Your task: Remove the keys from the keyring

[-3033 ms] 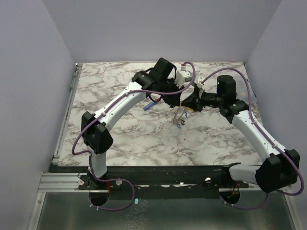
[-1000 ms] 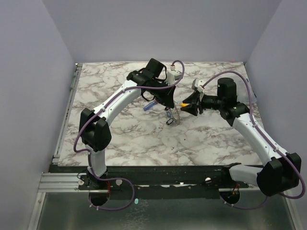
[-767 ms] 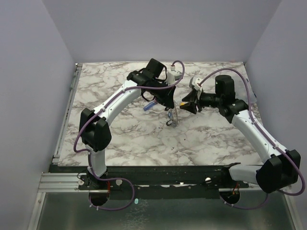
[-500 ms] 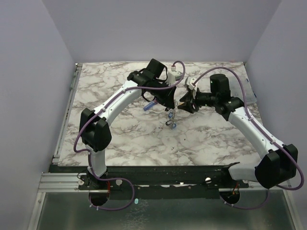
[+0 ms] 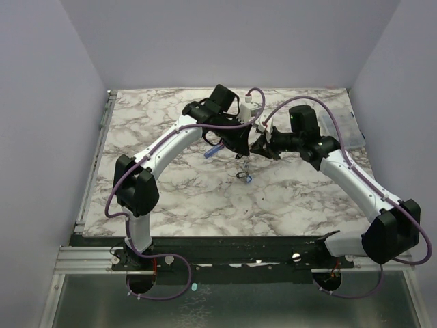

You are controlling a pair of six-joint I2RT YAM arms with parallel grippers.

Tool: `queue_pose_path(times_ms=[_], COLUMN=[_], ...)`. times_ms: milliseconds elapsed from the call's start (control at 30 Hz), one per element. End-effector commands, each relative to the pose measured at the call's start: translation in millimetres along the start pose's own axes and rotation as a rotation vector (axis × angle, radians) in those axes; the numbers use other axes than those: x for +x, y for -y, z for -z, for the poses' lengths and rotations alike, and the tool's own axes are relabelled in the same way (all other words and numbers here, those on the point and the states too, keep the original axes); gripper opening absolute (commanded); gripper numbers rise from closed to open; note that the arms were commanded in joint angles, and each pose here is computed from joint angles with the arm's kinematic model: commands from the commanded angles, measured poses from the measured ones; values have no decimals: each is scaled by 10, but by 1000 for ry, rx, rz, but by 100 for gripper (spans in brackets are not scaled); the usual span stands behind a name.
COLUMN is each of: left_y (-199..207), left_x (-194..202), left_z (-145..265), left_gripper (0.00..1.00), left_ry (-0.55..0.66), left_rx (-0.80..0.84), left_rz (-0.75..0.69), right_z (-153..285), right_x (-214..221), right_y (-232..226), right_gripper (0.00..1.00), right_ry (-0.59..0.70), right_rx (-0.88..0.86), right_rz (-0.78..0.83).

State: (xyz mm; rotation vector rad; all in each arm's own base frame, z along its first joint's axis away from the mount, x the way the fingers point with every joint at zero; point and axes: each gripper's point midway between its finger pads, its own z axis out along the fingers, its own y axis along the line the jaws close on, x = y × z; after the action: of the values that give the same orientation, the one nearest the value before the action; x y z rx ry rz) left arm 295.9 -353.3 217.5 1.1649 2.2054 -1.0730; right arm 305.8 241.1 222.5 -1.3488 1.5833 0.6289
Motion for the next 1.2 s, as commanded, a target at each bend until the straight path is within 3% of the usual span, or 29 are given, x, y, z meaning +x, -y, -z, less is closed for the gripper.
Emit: queue_pose_path(times_ms=[0, 100, 133, 300, 667, 1167], left_y=[131, 122, 117, 52, -41, -176], left_x=[-122, -126, -128, -135, -53, 63], left_z=[133, 142, 144, 184, 99, 89], left_gripper=[0, 0, 0, 0, 0, 0], left_ry=[41, 42, 42, 48, 41, 25], left_rx=[-2, -10, -15, -33, 10, -14], left_rz=[-56, -57, -60, -47, 38, 77], right_z=[-6, 2, 10, 80, 75, 90], right_x=[-31, -50, -59, -131, -506, -685], right_y=[58, 44, 38, 33, 12, -214], right_gripper=[16, 1, 1, 0, 1, 1], right_ry=[-21, -16, -13, 23, 267, 349], right_rx=[13, 9, 9, 46, 84, -50], right_rz=[37, 44, 46, 70, 38, -17])
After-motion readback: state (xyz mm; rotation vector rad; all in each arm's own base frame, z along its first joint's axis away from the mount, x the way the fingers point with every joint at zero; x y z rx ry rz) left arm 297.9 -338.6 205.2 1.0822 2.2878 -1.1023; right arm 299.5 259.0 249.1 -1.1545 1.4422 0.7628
